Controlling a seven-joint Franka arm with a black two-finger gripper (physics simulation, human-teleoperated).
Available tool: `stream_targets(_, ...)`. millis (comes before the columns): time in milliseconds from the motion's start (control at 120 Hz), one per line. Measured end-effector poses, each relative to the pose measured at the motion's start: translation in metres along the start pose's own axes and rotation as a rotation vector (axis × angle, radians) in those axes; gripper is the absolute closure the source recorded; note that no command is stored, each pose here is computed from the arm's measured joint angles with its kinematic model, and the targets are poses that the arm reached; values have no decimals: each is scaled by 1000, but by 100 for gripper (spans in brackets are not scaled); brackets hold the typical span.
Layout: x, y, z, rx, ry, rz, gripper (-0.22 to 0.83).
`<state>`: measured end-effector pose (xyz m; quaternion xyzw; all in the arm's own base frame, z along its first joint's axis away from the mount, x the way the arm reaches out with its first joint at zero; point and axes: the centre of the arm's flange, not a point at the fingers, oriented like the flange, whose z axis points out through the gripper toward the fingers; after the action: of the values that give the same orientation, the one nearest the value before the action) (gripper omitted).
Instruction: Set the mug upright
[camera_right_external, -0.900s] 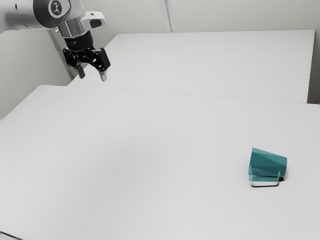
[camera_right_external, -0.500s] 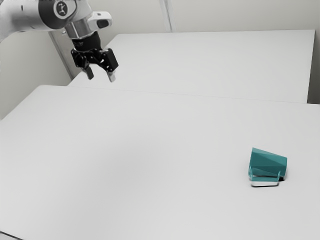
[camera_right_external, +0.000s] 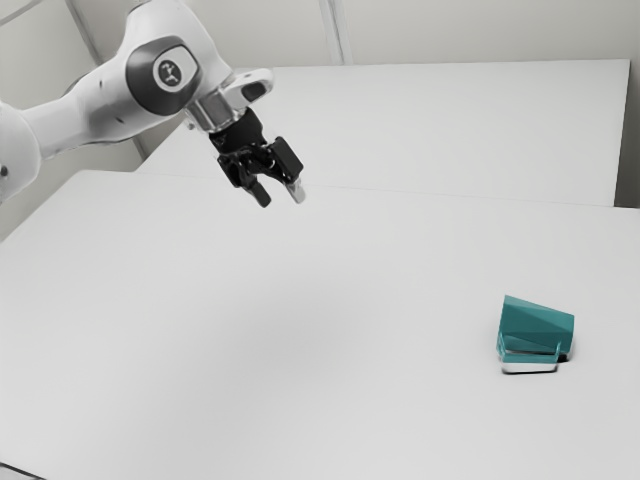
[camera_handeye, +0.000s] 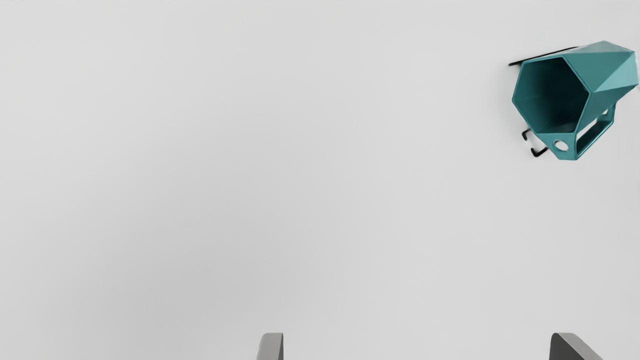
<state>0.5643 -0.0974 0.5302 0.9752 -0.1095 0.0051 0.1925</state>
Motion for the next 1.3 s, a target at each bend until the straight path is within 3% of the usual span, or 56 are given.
stream_targets(308, 2, 7, 61, -191, 50, 63, 3)
stream_targets(575, 13, 49, 121, -249, 28, 193, 3)
stream_targets(958, 22, 77, 190, -336, -16, 190, 3)
stream_targets(1300, 55, 114, 234, -372, -31, 214, 3)
